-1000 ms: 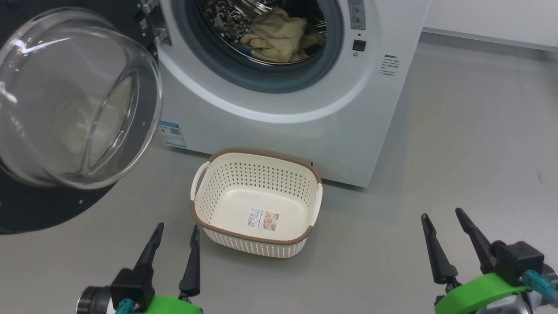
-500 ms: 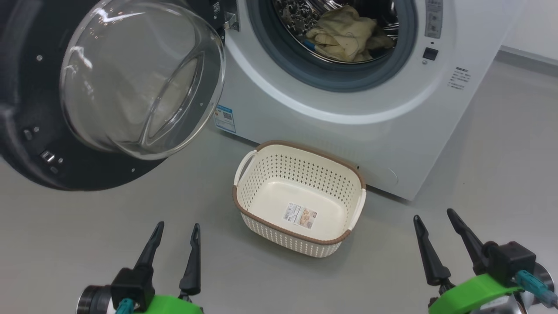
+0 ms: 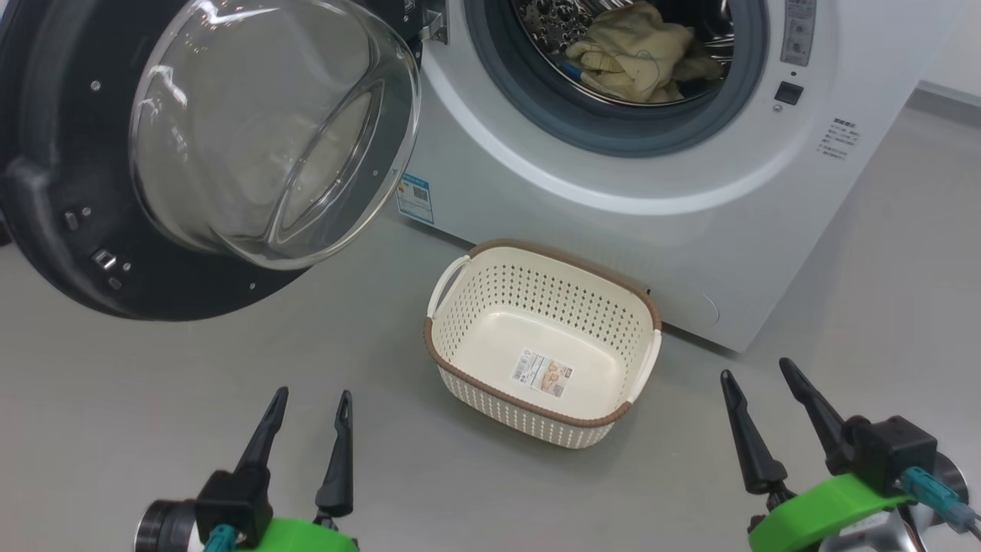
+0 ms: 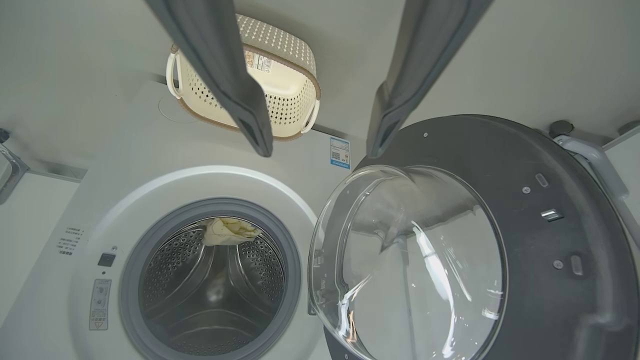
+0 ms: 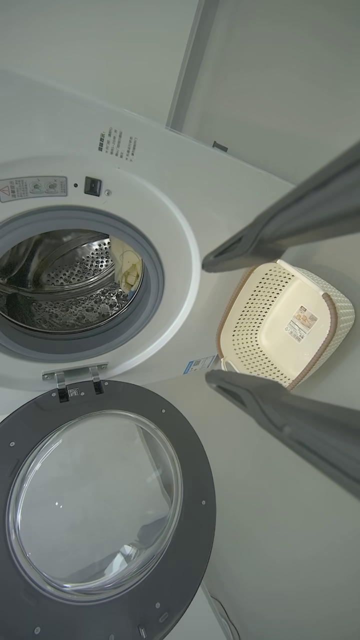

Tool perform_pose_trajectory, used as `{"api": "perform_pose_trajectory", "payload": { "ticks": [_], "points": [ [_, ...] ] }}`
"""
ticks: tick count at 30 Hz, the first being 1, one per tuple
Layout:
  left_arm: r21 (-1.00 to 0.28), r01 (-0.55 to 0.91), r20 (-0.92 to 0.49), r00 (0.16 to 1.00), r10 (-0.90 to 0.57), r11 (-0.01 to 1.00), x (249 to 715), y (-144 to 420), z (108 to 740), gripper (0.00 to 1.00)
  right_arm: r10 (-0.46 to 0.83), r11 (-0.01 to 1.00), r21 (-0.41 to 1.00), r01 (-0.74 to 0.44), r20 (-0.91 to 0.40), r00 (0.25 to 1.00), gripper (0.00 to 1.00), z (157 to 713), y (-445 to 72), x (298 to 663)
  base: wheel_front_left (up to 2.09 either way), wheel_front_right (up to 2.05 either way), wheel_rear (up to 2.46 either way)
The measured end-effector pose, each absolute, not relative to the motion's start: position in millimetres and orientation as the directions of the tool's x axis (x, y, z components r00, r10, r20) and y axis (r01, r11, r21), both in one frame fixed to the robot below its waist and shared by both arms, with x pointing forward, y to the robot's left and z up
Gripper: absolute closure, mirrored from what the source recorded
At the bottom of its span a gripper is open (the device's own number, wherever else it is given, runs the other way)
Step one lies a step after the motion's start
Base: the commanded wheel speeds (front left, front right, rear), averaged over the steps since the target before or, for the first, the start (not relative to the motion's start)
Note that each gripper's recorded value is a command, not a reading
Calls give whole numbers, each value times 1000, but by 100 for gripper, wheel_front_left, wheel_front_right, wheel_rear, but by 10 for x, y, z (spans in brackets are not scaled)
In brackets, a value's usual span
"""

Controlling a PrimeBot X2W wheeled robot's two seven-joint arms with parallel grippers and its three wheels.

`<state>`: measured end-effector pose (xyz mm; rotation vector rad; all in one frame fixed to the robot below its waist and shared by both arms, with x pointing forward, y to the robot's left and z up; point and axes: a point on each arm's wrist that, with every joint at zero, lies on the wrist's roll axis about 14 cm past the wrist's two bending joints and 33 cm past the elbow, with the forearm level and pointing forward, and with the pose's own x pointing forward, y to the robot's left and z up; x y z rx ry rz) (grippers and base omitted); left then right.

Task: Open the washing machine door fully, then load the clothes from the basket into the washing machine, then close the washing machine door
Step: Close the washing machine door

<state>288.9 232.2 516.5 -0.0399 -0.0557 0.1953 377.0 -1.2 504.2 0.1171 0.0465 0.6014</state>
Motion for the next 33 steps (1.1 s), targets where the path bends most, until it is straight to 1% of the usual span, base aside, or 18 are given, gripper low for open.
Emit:
{"api": "perform_pose_trajectory", "payload": {
  "ticks": [16,18,19,20,21,22,30,33],
  "points": [
    [-54,-178,66,981,181,983,2926,2277,5203,0,554,827,118,-550,-6,832,0,5063,-66,3751,0,0,0],
    [-55,-177,67,981,180,983,2932,2273,5207,8,553,828,119,-548,-7,833,0,5059,-71,3752,0,0,0],
    [-56,-176,68,981,180,983,2936,2271,5212,25,552,828,119,-548,-7,834,0,5058,-74,3753,0,0,0],
    [-57,-176,70,981,179,983,2939,2269,5217,54,551,829,119,-547,-7,834,0,5057,-76,3754,0,0,0],
    [-57,-176,71,981,180,983,2941,2269,5220,65,551,829,119,-546,-7,835,0,5058,-79,3753,0,0,0],
    [-58,-175,73,981,179,983,2943,2268,5225,100,550,830,119,-546,-7,835,0,5058,-82,3754,0,0,0],
    [-81,-181,98,977,188,980,2972,2272,5311,100,545,833,119,-541,-7,838,0,5054,-99,3766,0,0,0],
    [-169,-195,127,968,217,966,2998,2289,5433,100,544,833,120,-539,-8,839,0,5051,-102,3776,0,0,0]
  ]
}}
